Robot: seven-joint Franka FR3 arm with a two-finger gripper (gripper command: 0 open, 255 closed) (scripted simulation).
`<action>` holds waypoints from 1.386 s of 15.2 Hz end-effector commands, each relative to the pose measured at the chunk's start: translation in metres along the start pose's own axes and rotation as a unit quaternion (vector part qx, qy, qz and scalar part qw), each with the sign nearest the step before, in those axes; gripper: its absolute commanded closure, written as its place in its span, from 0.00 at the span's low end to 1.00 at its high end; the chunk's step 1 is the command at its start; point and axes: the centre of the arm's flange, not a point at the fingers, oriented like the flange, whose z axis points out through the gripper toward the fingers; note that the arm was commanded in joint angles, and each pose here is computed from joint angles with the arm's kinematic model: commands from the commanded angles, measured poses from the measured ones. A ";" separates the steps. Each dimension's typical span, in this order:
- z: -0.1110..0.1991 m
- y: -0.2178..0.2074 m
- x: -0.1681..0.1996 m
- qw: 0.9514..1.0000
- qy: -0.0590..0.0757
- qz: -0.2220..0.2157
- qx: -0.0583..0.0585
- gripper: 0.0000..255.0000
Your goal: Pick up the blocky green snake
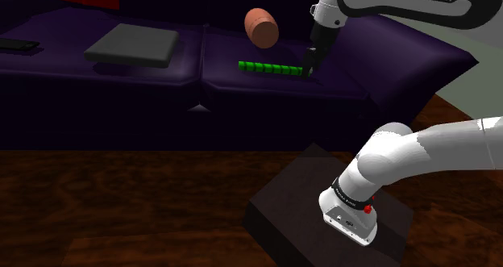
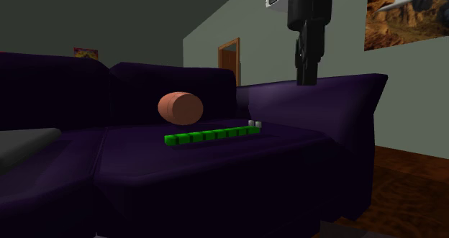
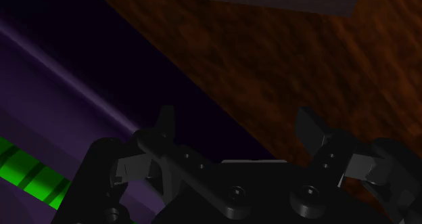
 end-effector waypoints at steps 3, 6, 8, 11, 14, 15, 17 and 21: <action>0.007 0.024 0.012 1.000 -0.002 -0.022 0.005 0.00; 0.019 0.060 0.031 0.998 -0.004 -0.056 0.013 0.00; 0.027 0.083 0.045 0.997 -0.006 -0.078 0.018 0.00; 0.039 0.115 0.069 0.993 -0.008 -0.112 0.026 0.00; 0.052 0.146 0.094 0.989 -0.010 -0.145 0.034 0.00; 0.057 0.156 0.103 0.987 -0.011 -0.156 0.037 0.00; 0.066 0.175 0.121 0.983 -0.013 -0.178 0.042 0.00; 0.085 0.211 0.160 0.973 -0.016 -0.222 0.052 0.00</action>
